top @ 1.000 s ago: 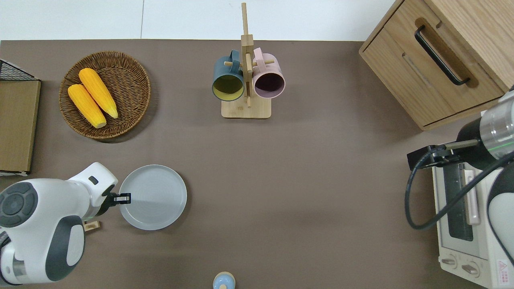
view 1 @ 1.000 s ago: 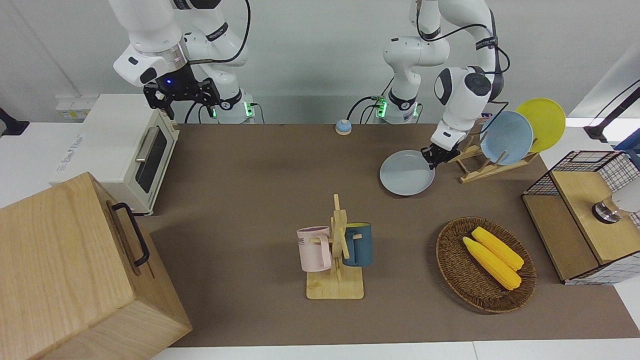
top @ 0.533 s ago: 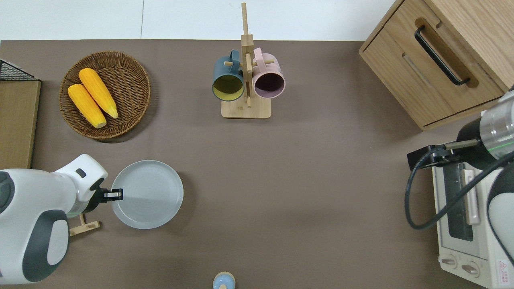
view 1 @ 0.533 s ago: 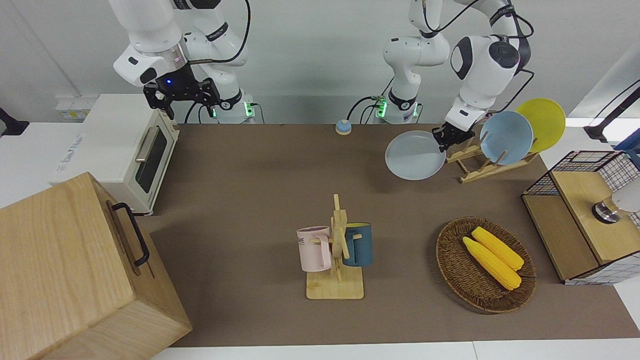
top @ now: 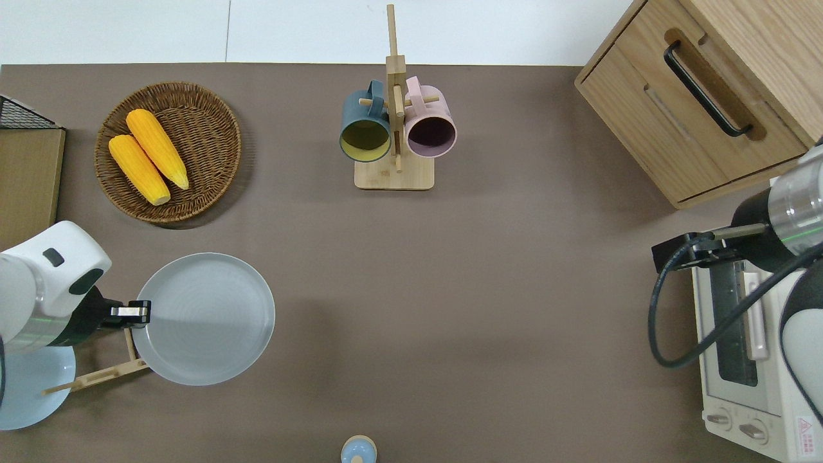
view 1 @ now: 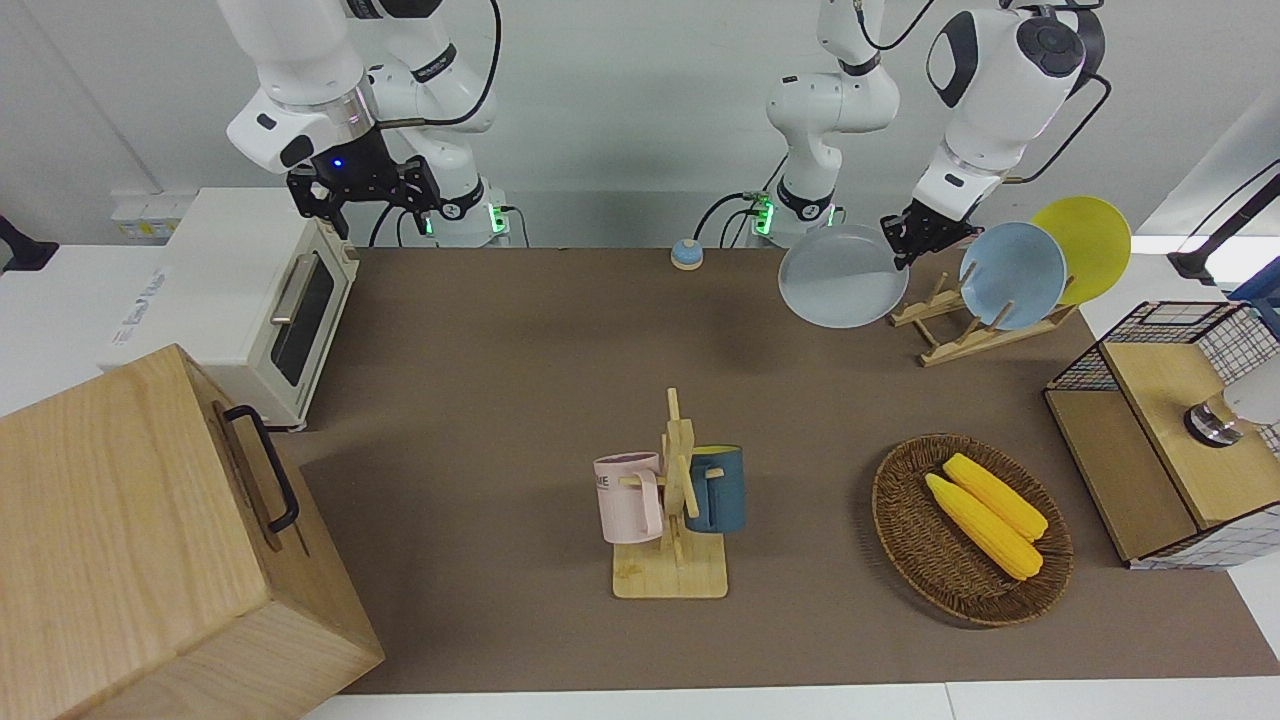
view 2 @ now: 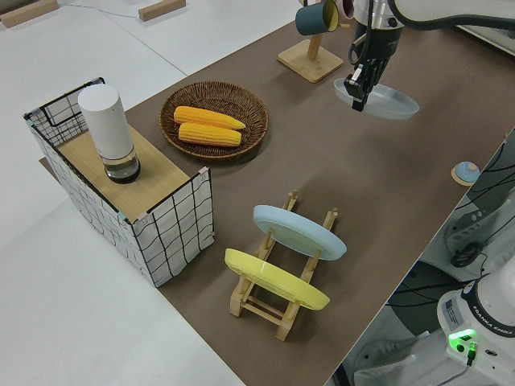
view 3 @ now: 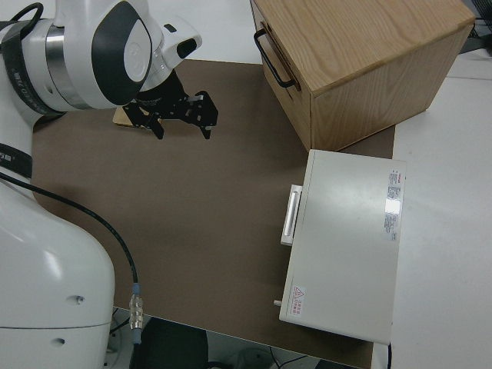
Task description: Pick gray plate from table and place it on lower plate rack with left arm
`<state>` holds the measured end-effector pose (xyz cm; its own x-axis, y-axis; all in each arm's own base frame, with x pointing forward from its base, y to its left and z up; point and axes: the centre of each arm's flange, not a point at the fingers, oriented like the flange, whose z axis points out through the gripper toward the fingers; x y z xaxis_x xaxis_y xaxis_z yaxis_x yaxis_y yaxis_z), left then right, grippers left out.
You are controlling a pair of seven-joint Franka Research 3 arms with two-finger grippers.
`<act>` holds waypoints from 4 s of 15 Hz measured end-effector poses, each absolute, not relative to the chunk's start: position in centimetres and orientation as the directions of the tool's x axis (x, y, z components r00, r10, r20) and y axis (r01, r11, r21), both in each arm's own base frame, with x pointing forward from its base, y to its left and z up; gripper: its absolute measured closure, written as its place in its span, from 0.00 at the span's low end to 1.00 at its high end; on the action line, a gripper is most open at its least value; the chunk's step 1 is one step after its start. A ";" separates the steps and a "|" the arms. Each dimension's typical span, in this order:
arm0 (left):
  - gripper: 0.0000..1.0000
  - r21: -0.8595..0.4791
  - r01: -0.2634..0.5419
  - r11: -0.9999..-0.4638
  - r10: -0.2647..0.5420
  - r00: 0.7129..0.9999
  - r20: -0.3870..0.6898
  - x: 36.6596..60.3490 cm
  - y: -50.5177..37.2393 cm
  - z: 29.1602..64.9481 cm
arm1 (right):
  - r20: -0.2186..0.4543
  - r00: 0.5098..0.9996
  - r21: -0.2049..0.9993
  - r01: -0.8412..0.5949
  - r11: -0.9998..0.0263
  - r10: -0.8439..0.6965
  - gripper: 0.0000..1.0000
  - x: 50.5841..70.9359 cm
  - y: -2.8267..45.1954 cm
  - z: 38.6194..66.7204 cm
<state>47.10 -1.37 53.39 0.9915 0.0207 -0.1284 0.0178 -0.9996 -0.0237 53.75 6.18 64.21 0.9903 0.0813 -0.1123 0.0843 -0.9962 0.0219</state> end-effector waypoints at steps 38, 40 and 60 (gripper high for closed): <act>0.85 -0.863 -0.019 -0.505 0.247 0.955 -0.165 47.6 0.5 40.0 | -0.112 0.990 0.022 0.084 -0.996 0.081 0.01 53.7 6.2 64.2; 0.65 -0.863 -0.023 -0.505 0.247 0.954 -0.170 47.7 0.5 39.8 | -0.112 0.990 0.022 0.084 -0.996 0.081 0.01 53.7 6.2 64.2; 0.00 -0.281 0.035 -0.959 0.108 0.962 -0.249 50.5 -3.9 51.7 | -0.112 0.990 0.022 0.084 -0.996 0.081 0.01 53.7 6.2 64.2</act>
